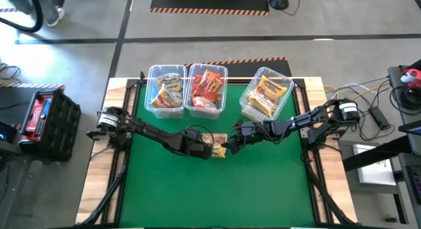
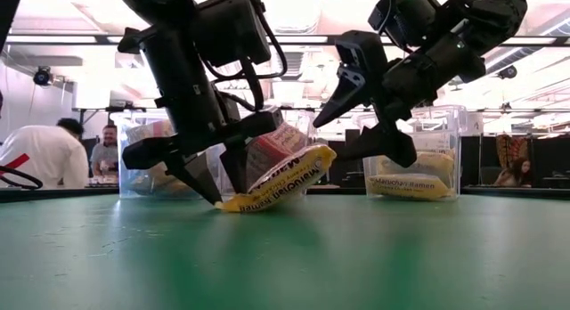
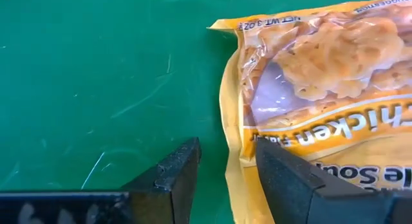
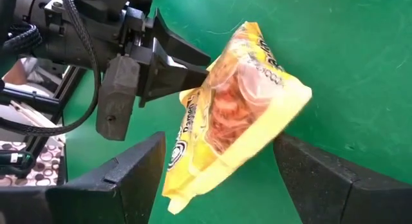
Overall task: Sort Maruchan noodles
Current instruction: Put the yellow noodle pack into the top right transparent bin
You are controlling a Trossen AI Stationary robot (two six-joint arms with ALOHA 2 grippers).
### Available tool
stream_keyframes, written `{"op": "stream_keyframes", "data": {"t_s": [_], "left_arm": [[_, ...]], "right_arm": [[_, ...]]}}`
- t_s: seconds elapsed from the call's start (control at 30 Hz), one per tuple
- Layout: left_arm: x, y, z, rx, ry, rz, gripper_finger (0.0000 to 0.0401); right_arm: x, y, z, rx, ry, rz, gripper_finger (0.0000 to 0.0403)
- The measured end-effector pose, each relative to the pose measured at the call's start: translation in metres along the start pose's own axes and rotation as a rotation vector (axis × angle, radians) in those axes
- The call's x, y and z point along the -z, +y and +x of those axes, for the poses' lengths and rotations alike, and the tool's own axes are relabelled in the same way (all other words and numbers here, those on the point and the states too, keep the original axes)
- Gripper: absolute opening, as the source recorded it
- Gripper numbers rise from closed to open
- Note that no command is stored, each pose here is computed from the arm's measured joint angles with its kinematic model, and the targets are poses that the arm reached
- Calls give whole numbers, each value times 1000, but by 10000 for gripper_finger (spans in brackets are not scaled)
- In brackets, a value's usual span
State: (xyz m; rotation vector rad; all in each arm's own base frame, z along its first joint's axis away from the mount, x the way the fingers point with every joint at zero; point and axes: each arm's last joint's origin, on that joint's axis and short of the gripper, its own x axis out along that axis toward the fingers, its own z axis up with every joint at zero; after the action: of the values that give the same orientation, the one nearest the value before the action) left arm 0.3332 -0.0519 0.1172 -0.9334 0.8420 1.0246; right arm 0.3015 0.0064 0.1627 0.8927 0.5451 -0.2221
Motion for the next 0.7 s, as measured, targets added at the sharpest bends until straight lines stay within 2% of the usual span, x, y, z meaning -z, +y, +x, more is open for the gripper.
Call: {"op": "stream_keyframes", "data": {"t_s": [0.37,0.7], "left_arm": [[2,1,5,-20,24,-11,127],[2,1,5,-16,24,-12,127]], "right_arm": [[4,-5,0,44,36,20,280],[2,-3,0,22,18,26,295]]}}
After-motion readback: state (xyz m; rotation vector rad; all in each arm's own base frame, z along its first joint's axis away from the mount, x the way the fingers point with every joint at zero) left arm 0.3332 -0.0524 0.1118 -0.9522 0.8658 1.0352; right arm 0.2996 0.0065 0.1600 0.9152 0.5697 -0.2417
